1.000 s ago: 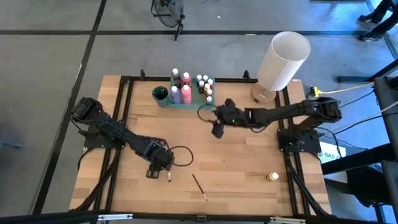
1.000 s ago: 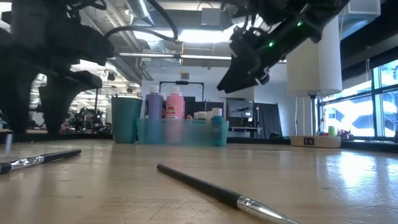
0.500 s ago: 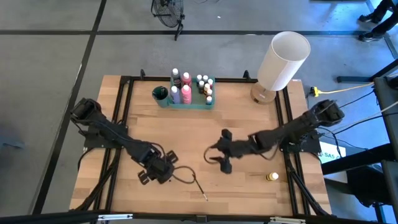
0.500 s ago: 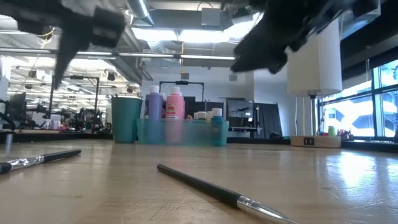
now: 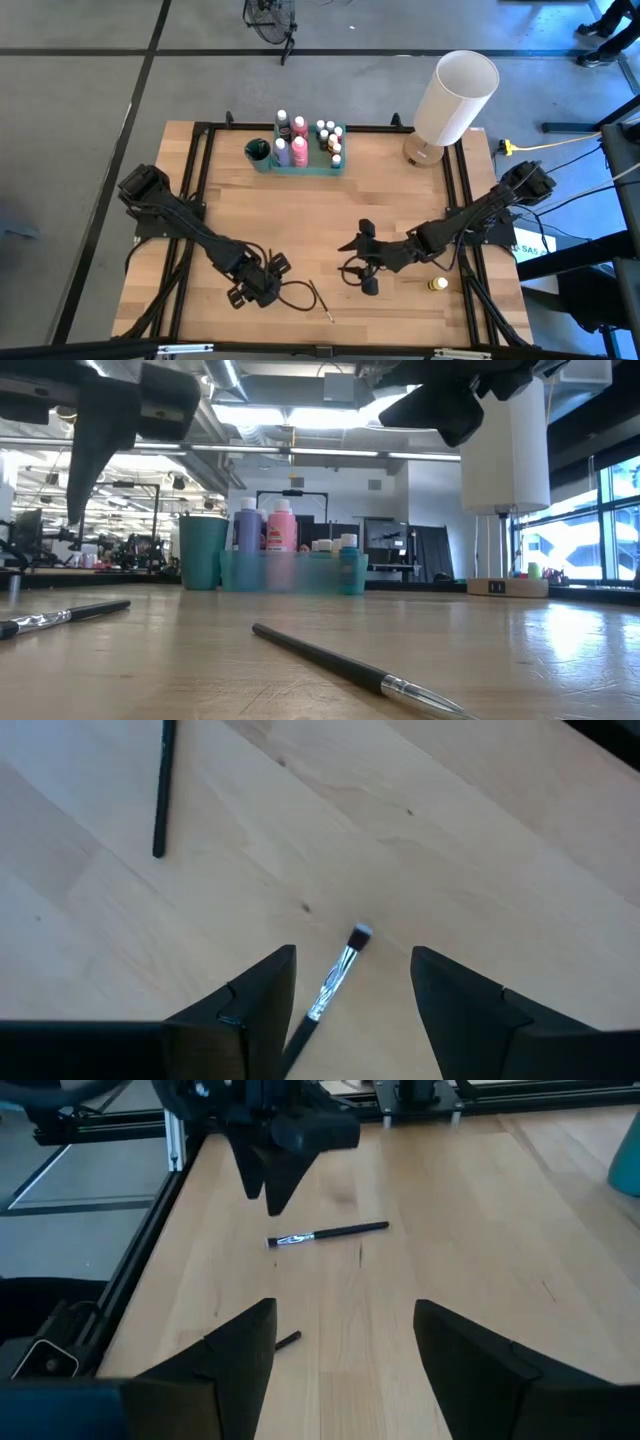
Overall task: Pick & Place Paint Supplies
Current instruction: Put the silver paintbrush into the green cup
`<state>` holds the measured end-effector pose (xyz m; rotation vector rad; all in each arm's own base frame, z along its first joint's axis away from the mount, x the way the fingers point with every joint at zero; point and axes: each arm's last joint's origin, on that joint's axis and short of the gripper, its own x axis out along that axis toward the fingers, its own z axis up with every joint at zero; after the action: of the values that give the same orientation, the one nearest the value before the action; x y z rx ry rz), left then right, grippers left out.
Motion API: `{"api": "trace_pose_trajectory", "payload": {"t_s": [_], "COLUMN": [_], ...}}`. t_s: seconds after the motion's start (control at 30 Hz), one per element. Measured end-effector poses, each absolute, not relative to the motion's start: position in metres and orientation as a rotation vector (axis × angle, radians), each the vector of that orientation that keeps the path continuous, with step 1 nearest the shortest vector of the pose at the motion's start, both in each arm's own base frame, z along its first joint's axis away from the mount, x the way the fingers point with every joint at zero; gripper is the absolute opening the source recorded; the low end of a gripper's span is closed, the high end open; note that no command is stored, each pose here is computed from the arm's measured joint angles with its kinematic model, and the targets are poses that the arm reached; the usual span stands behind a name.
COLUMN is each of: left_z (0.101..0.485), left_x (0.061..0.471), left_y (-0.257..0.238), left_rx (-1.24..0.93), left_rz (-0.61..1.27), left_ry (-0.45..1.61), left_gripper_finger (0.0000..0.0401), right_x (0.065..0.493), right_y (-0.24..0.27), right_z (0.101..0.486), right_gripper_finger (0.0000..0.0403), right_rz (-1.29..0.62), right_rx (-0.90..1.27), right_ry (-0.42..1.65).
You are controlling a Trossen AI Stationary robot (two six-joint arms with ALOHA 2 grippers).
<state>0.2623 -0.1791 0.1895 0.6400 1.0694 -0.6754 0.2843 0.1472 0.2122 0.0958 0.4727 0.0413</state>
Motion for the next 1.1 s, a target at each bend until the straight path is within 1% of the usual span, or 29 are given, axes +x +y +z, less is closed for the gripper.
{"api": "trace_pose_trajectory", "payload": {"t_s": [0.13, 0.37, 0.5, 0.73, 0.93, 1.1], "left_z": [0.188, 0.189, 0.187, 0.167, 0.167, 0.167], "left_x": [0.261, 0.257, 0.255, 0.263, 0.267, 0.271], "left_y": [-0.182, -0.189, -0.194, -0.193, -0.187, -0.182], "left_rx": [0.624, 0.72, 0.778, 0.749, 0.766, 0.761], "left_rz": [-0.673, -0.747, -0.759, -0.77, -0.775, -0.816], "left_ry": [1.076, 1.033, 1.006, 1.056, 1.05, 1.045], "left_gripper_finger": [0.0196, 0.0196, 0.0196, 0.0196, 0.0196, 0.0196], "right_x": [0.285, 0.285, 0.285, 0.285, 0.284, 0.284], "right_y": [0.147, 0.148, 0.148, 0.148, 0.15, 0.15], "right_z": [0.213, 0.214, 0.215, 0.215, 0.215, 0.214], "right_gripper_finger": [0.0241, 0.0241, 0.0241, 0.0241, 0.0241, 0.0241], "right_rz": [0.043, 0.038, 0.038, 0.045, 0.05, 0.05], "right_rx": [0.1, 0.135, 0.142, 0.169, 0.168, 0.163], "right_ry": [0.464, 0.455, 0.45, 0.453, 0.454, 0.457]}}
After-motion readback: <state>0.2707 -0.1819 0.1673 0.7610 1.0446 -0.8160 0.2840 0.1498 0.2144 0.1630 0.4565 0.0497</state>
